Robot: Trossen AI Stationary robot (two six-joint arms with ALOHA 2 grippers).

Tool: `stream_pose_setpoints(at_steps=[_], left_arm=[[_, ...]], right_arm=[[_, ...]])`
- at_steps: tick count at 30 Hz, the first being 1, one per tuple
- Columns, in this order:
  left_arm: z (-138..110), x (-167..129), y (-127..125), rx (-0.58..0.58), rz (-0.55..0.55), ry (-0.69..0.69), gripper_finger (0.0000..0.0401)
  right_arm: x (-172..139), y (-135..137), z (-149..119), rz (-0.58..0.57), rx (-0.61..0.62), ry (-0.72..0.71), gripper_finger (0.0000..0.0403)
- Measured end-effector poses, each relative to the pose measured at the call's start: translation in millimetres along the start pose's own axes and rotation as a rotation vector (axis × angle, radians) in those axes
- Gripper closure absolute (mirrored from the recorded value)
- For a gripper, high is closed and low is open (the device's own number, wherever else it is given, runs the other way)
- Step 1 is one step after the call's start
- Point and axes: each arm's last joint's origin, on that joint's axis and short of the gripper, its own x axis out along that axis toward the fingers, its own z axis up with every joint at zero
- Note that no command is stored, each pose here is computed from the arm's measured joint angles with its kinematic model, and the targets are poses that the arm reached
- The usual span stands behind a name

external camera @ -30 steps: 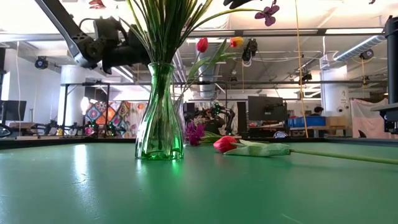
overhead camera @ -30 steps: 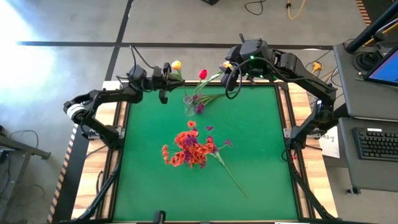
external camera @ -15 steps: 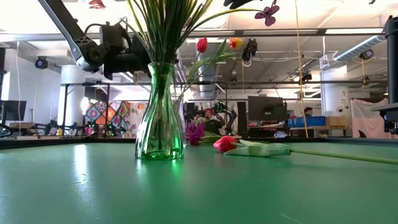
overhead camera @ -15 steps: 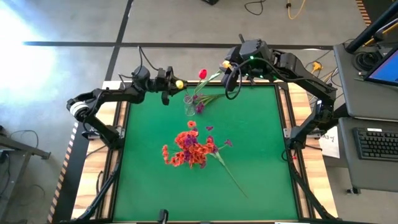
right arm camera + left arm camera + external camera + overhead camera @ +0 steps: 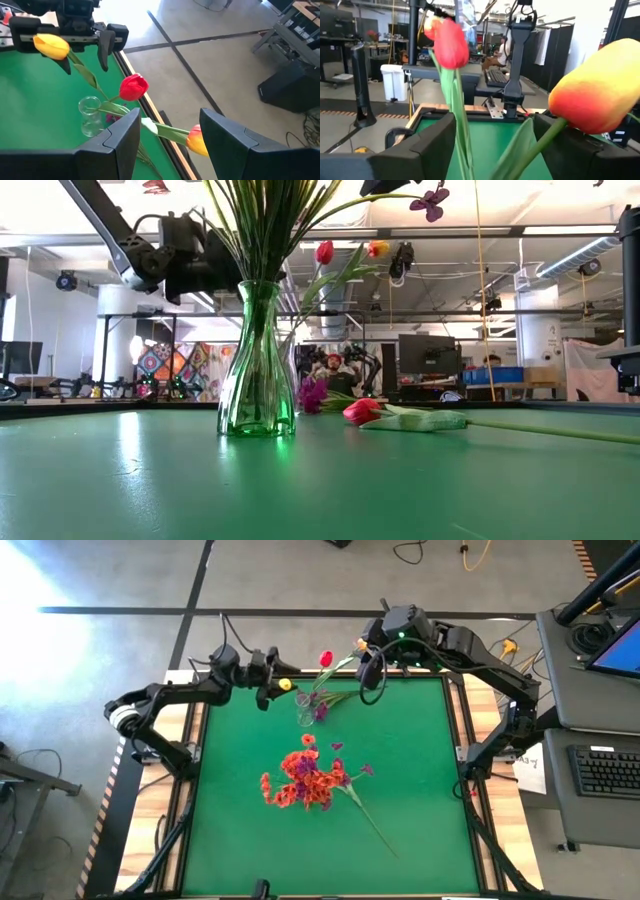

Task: Sort flowers into vase by color
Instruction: Put the yellow tulip into the transparent vase

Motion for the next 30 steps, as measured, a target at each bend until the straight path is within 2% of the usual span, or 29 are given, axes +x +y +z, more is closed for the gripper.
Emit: stream_pose_setpoints(at_steps=[7,16,23,30], left_arm=[[11,3,1,-0.057,-0.047,-0.005,0.0104],[8,7,6,-0.189,-0.052,0.091,0.0027],[20,12,12,-0.278,-0.094,0.165,0.0024],[28,14,16,-0.409,-0.065,0.289,0.0025]], right_arm=[[0,0,0,0.000,-0.018,0.000,0.0207],[0,0,0,0.000,-0.025,0.000,0.0207],[0,0,0,0.000,-0.026,0.001,0.0207],[0,0,0,0.000,-0.037,0.000,0.0207]])
